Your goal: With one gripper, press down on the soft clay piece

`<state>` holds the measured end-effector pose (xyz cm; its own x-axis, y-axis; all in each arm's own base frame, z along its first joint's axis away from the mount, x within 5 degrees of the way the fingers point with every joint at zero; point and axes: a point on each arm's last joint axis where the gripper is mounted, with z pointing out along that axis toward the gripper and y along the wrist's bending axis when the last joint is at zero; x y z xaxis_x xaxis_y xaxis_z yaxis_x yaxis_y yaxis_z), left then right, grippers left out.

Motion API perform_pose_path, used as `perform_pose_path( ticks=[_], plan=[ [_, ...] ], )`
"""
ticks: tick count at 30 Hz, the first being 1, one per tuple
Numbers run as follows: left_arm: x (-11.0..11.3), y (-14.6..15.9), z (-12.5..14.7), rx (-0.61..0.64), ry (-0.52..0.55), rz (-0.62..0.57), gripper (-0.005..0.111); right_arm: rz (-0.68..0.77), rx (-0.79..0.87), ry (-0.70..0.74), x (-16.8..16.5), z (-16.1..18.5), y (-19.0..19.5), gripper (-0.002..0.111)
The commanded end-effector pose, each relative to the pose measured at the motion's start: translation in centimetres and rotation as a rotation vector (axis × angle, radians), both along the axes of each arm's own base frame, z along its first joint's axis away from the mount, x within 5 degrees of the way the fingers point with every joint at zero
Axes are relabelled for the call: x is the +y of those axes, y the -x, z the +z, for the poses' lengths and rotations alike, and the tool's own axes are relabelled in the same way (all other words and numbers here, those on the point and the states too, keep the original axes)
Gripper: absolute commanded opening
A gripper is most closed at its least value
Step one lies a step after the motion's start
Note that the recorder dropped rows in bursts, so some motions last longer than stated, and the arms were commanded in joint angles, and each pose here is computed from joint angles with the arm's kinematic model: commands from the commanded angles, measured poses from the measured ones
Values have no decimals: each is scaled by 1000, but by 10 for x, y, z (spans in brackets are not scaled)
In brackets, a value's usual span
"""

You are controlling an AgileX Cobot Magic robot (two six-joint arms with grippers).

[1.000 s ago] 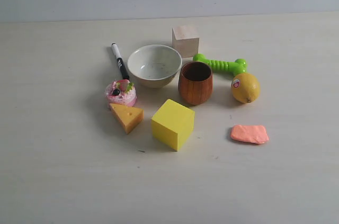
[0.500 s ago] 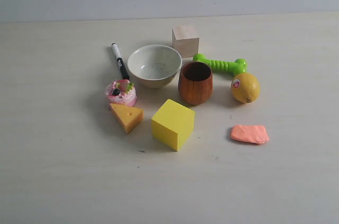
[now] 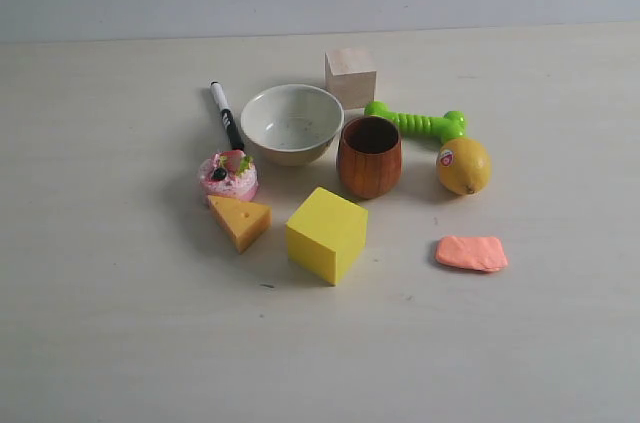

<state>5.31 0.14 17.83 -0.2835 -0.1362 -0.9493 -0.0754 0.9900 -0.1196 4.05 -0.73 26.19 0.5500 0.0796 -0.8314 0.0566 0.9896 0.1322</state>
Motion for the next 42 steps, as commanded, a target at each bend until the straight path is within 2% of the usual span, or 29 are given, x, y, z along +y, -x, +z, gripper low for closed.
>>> perform_pose_path(
  ticks=[1,6,10,16,20,21,22,23,24,25,26,27,30,34,39,42],
  plan=[
    [0,0,2,-20,11,1,0,33,128,-44,1,21,-1,0],
    [0,0,2,-20,11,1,0,45,297,-60,1,50,-15,0],
    [0,0,2,-20,11,1,0,58,559,-81,0,67,-39,0],
    [0,0,2,-20,11,1,0,179,833,-30,11,78,-86,0],
    [0,0,2,-20,11,1,0,283,1057,128,27,64,-115,0],
    [0,0,2,-20,11,1,0,344,1215,150,37,51,-129,0],
    [0,0,2,-20,11,1,0,365,1278,159,41,45,-134,0],
    [0,0,2,-20,11,1,0,402,1420,175,48,30,-145,0],
    [0,0,2,-20,11,1,0,414,1468,181,51,23,-149,0],
    [0,0,2,-20,11,1,0,427,1579,129,55,7,-158,0],
    [0,0,2,-20,11,1,0,432,1614,74,57,2,-162,0],
    [0,0,2,-20,11,1,0,436,1665,-41,61,-10,-170,0],
    [0,0,2,-20,11,1,0,427,1688,-73,64,-24,-184,0],
    [0,0,2,-20,11,1,0,433,1673,-137,66,-26,-187,0],
    [0,0,2,-20,11,1,0,415,1507,-120,65,-18,-201,0],
    [0,0,2,-20,11,1,0,448,1601,-126,70,-17,-207,0]
  ],
)
